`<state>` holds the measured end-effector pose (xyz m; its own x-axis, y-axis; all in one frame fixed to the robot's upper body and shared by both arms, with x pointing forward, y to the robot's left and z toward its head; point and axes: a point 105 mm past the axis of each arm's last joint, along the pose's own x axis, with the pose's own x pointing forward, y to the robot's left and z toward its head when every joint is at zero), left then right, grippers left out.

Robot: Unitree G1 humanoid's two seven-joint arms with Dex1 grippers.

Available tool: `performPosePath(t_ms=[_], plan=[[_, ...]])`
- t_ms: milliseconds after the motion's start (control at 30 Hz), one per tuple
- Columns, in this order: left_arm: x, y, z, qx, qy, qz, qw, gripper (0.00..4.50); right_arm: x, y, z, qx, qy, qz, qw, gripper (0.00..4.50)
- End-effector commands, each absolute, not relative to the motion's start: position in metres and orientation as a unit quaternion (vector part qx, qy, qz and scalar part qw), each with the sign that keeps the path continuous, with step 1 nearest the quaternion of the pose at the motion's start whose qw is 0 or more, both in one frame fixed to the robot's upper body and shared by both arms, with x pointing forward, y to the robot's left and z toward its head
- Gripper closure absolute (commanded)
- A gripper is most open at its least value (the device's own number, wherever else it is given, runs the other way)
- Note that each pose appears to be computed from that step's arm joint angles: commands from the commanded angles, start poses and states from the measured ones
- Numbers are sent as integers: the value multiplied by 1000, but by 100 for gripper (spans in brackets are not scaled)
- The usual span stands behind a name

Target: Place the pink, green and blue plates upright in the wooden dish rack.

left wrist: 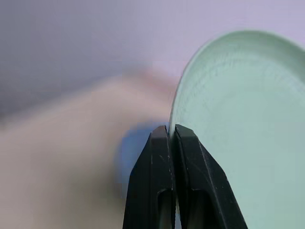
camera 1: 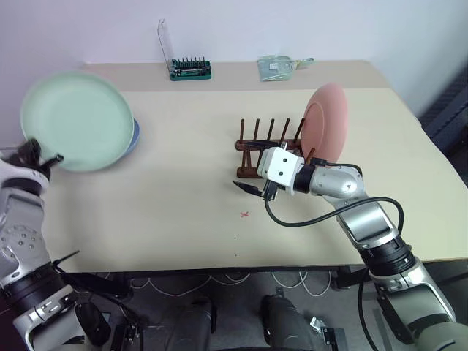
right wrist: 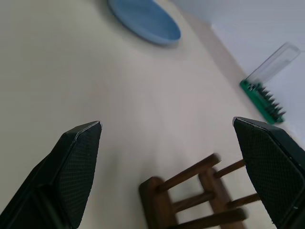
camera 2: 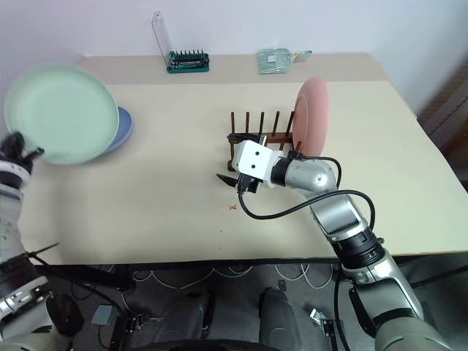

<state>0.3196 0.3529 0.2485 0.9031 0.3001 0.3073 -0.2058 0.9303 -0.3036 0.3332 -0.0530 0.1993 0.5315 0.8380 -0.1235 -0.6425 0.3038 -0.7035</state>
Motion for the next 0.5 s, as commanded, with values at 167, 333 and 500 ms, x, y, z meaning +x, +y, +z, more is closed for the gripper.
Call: performPosePath(t_ms=[167,333,500], plan=[[347,257,302,-27,-229,19,973,445,342,-33,244,-462,-261,399,748,0],[360,209,308,-40,-214,-26,976,445,345,-21,252,-510,-310,368,713,0],[366,180,311,-75,-203,-53,975,445,346,-8,242,-527,-312,383,691,0]])
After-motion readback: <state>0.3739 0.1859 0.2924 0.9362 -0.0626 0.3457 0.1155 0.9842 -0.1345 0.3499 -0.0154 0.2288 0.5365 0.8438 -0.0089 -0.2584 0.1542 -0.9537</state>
